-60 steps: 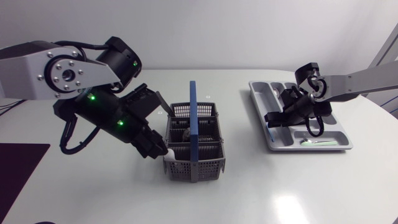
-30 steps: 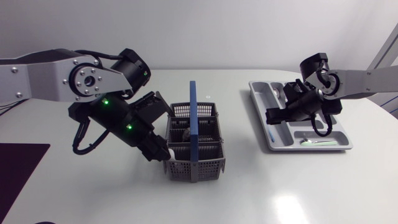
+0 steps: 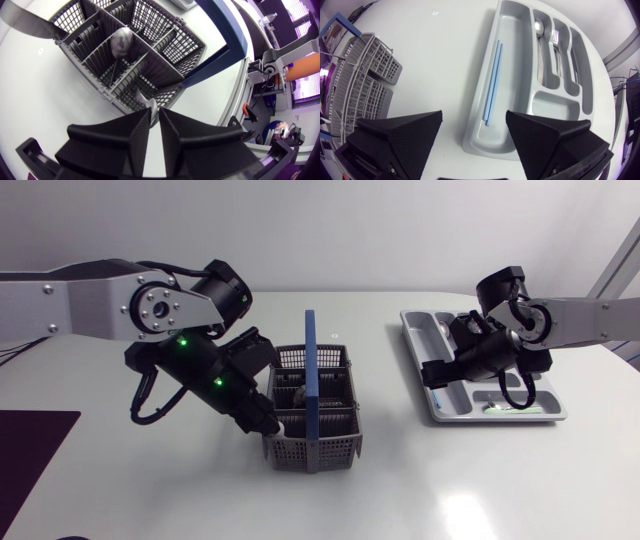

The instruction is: Unload the cutlery basket into the drawer organizer.

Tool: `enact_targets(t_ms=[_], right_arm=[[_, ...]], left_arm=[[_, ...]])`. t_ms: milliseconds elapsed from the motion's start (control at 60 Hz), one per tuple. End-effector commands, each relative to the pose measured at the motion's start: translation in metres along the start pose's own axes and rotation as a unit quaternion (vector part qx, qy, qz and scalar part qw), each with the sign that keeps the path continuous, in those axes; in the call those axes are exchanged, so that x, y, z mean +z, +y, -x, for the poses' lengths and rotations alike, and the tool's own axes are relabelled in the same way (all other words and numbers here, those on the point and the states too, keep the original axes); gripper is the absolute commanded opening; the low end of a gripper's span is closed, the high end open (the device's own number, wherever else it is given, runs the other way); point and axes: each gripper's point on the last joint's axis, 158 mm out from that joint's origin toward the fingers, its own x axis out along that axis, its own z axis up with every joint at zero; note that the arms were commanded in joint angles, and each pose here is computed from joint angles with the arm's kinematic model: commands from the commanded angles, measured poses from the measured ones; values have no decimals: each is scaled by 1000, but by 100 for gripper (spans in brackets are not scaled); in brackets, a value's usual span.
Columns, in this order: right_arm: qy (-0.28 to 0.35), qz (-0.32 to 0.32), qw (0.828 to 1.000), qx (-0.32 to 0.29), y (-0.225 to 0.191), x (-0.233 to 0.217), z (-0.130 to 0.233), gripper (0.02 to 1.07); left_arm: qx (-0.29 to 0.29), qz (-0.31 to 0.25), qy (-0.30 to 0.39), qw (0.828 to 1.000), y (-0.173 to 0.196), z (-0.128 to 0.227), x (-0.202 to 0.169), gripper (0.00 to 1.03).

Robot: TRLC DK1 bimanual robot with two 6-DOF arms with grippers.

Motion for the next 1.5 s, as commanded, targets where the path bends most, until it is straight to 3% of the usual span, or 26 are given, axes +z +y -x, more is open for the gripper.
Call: enact_targets(t_ms=[0,150,617,1117,1483], right_arm=[[-1,6,1000,-5,2,-5,4,94],[-5,11,1000,-4,6,-6,9,94],[-53,56,997,4,24,-5,53,93],[-100,88,990,55,52,-17,104,93],[-127,155,972,119,85,-39,128,94]], left_arm=[[-11,1,-2,1000,-4,-2,7,4],[-17,-1,-12,1000,-7,4,11,4],[-29,-5,-78,997,-20,75,28,4],[-44,-31,-140,989,-63,148,20,4],[-71,-58,-97,991,-91,130,-4,4]])
